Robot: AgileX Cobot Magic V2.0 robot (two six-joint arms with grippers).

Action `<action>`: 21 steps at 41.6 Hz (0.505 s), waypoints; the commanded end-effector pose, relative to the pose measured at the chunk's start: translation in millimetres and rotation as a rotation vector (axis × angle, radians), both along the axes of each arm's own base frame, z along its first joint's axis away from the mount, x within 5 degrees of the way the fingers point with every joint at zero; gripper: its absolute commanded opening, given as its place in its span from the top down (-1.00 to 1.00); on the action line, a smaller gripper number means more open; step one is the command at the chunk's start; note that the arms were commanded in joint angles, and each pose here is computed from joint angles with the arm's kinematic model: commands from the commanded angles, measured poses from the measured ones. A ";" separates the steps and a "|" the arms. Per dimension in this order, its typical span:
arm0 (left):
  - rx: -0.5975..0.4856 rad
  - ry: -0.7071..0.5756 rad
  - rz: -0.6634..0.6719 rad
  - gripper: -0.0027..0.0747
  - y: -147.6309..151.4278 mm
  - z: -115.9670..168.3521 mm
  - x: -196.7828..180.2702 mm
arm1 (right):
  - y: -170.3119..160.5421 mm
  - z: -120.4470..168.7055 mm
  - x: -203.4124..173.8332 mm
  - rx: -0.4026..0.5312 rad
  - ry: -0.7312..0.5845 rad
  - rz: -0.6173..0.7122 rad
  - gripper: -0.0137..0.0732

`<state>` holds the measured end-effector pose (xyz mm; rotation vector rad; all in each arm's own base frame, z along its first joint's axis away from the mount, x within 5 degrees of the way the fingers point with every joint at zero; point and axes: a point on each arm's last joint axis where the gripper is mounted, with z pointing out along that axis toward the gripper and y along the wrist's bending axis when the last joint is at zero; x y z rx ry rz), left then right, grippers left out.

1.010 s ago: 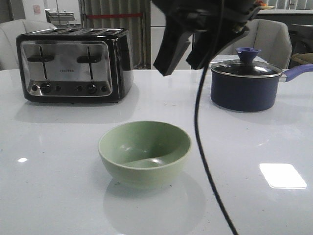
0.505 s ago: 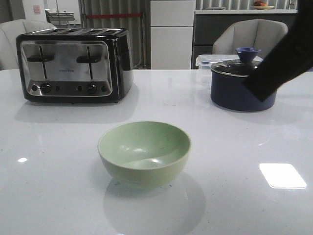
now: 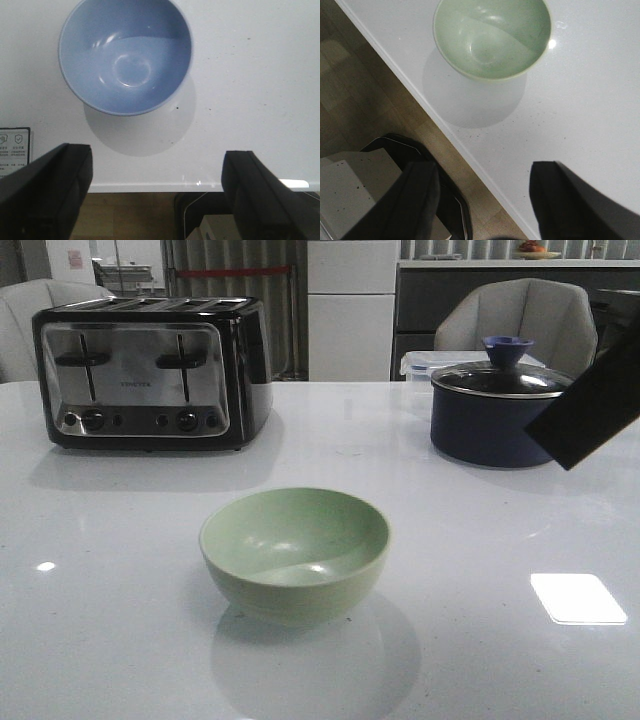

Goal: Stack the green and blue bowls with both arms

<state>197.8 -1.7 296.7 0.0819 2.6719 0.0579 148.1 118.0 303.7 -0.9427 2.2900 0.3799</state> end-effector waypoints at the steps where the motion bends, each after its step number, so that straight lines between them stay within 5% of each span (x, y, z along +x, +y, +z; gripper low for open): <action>1: -0.007 -0.039 0.074 -0.63 13.1 6.8 26.4 | 1.2 14.3 1.3 0.051 -0.076 -0.001 -0.47; 21: -0.133 0.077 0.231 -0.63 83.1 -61.6 109.7 | 1.2 14.3 1.3 0.051 -0.076 -0.001 -0.47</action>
